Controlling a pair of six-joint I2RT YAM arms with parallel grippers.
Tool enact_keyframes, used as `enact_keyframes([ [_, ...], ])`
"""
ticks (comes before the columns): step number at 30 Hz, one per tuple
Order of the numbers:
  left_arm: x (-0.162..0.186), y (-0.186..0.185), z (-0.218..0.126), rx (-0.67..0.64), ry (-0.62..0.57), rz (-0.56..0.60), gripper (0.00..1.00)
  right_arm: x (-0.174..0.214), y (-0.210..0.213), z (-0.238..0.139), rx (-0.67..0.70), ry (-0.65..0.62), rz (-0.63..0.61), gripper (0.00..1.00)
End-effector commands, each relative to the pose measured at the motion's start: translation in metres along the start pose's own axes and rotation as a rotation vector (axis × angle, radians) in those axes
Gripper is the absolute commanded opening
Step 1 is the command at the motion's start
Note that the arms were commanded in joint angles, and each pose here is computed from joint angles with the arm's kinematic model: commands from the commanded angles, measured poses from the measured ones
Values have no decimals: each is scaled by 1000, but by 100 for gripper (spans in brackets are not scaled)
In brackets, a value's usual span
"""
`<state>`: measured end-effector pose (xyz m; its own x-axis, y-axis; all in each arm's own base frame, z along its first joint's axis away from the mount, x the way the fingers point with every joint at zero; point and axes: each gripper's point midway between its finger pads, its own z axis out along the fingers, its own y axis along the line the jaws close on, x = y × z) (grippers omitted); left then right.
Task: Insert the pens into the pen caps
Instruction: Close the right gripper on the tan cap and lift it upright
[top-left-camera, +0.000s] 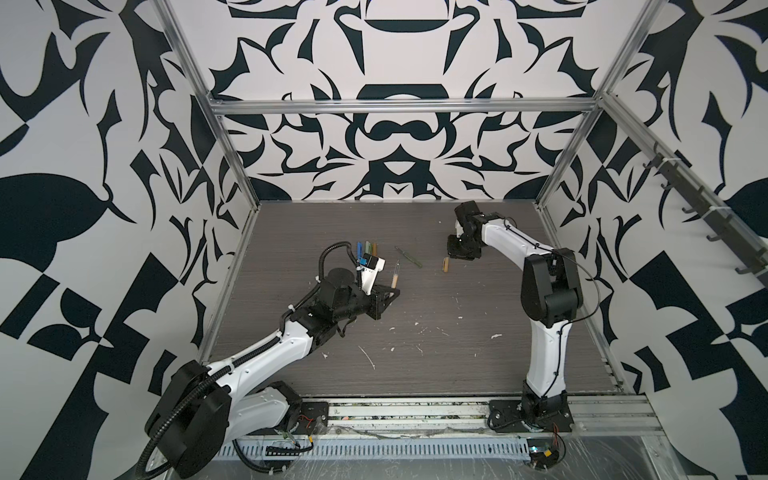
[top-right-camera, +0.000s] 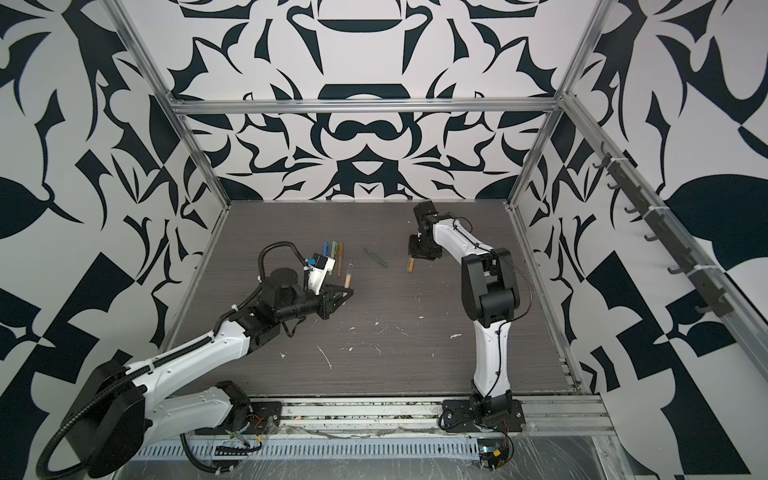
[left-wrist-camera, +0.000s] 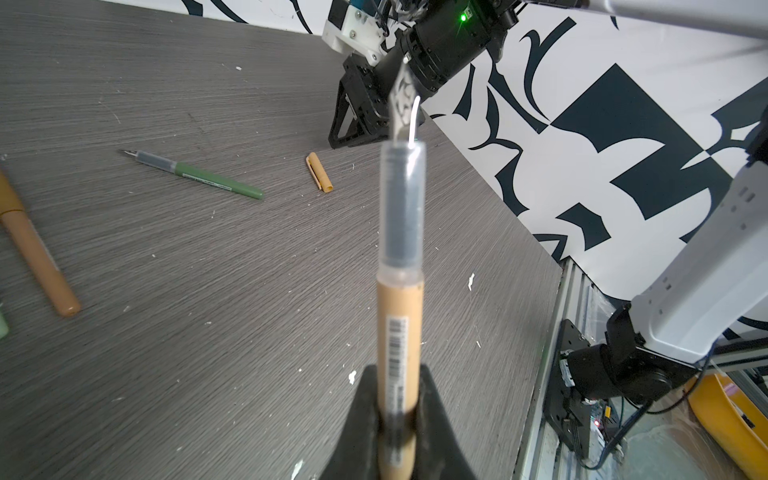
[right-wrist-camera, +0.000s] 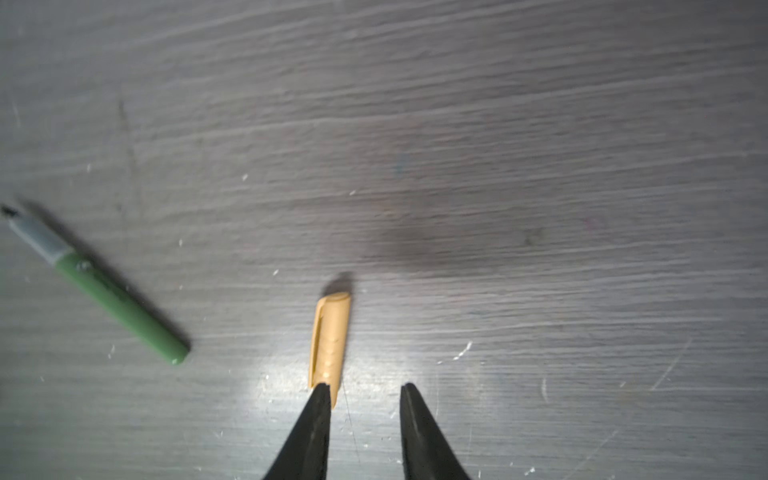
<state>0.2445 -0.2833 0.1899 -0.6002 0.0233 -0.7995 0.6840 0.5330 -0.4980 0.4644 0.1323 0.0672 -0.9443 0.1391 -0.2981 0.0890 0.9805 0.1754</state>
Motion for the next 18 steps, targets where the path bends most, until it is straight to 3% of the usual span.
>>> enact_keyframes([
  [1, -15, -12, 1, 38, -31, 24, 6, -9, 16, 2, -72, -9, 67, 33],
  [12, -11, -13, 1, 49, -18, 32, 6, -5, 23, 22, -137, 36, 110, 33],
  [18, -9, -12, -1, 42, -18, 39, 6, 0, 18, 31, -105, 53, 111, 23],
])
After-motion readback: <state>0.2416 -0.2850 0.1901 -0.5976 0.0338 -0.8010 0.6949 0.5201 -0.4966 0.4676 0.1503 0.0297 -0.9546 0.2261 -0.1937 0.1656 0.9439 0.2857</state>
